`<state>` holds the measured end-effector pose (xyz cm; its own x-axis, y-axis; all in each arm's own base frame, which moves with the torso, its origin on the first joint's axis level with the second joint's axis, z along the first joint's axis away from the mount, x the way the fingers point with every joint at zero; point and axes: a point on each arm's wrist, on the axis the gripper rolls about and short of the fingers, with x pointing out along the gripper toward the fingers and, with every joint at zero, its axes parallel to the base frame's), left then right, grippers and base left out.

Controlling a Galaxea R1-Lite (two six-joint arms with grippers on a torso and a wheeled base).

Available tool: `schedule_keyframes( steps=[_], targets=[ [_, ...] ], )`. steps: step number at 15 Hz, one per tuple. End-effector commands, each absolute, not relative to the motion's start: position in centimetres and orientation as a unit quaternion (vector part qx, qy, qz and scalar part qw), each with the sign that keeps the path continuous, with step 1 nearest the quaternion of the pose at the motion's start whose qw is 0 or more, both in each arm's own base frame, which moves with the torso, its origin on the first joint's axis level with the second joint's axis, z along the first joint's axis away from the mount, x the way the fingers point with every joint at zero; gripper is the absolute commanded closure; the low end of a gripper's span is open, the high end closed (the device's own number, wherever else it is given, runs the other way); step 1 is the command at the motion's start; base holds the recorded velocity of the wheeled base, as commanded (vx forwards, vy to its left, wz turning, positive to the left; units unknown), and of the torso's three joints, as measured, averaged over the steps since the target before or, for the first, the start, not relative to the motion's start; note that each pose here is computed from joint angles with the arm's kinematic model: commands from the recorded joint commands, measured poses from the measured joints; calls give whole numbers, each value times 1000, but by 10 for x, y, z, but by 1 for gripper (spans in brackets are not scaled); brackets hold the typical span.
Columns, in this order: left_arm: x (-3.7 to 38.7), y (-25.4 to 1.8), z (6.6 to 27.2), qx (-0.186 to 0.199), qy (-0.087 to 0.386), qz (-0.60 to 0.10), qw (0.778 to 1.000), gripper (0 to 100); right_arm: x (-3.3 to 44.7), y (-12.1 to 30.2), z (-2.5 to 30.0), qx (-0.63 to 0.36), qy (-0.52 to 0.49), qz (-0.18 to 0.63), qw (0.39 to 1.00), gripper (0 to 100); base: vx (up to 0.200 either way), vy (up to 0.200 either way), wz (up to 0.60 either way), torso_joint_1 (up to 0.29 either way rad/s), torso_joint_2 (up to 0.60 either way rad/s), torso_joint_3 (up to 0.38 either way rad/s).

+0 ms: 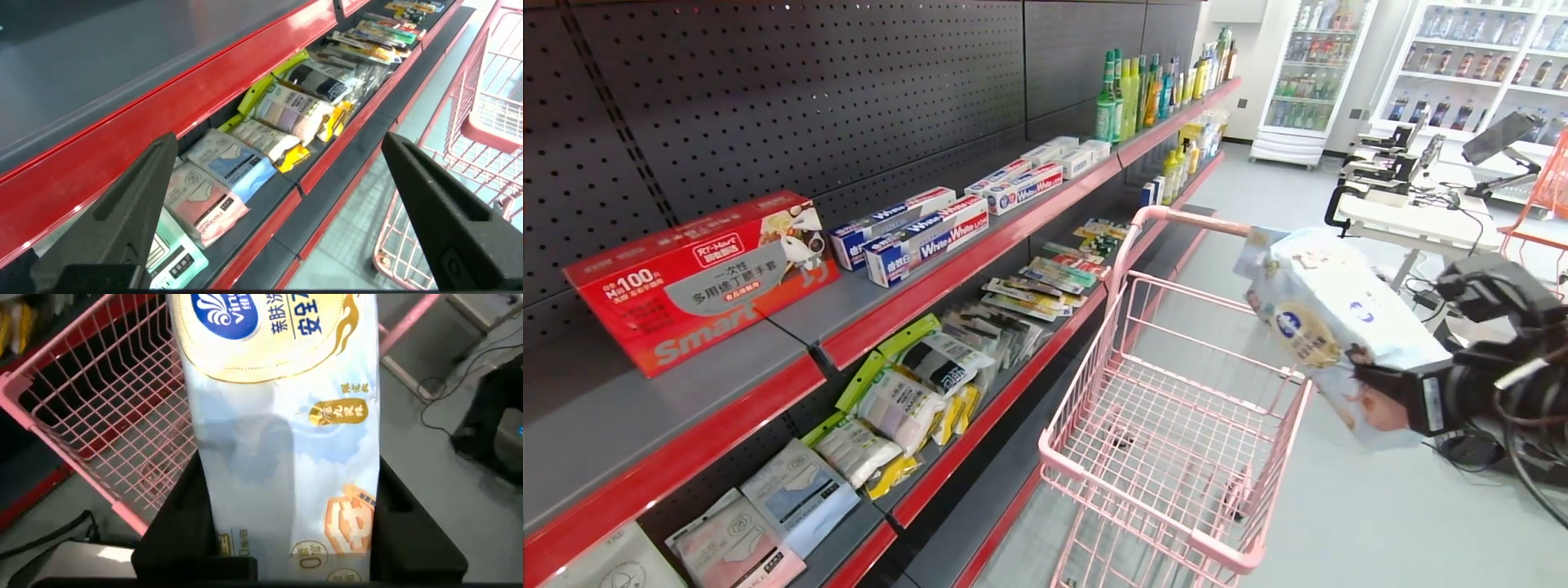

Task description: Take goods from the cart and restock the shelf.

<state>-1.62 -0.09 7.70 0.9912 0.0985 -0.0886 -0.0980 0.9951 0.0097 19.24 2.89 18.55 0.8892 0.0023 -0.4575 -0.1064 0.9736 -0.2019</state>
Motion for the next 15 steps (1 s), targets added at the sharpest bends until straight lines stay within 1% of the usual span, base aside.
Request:
schedule_keyframes(
  steps=[1, 3, 6, 10, 13, 15],
  targets=[
    [-16, -1, 77, 2, 45, 50, 998, 0, 142, 16, 205, -110, 161, -4, 981, 100, 0, 0, 0, 0, 0, 0],
    [-16, -1, 77, 2, 45, 50, 998, 0, 118, 11, 207, -125, 138, -13, 982, 100, 0, 0, 0, 0, 0, 0],
    [-16, -1, 77, 2, 45, 50, 998, 0, 86, 6, 196, -155, 119, -17, 981, 100, 0, 0, 0, 0, 0, 0],
    [-16, -1, 77, 2, 45, 50, 998, 0, 62, 1, 186, -183, 112, -34, 976, 100, 0, 0, 0, 0, 0, 0],
    [-16, -1, 77, 2, 45, 50, 998, 0, 47, -1, 182, -185, 121, -36, 975, 100, 0, 0, 0, 0, 0, 0],
    [-16, -1, 77, 2, 45, 50, 998, 0, 42, -1, 179, -185, 126, -35, 974, 100, 0, 0, 0, 141, -300, -176]
  ],
)
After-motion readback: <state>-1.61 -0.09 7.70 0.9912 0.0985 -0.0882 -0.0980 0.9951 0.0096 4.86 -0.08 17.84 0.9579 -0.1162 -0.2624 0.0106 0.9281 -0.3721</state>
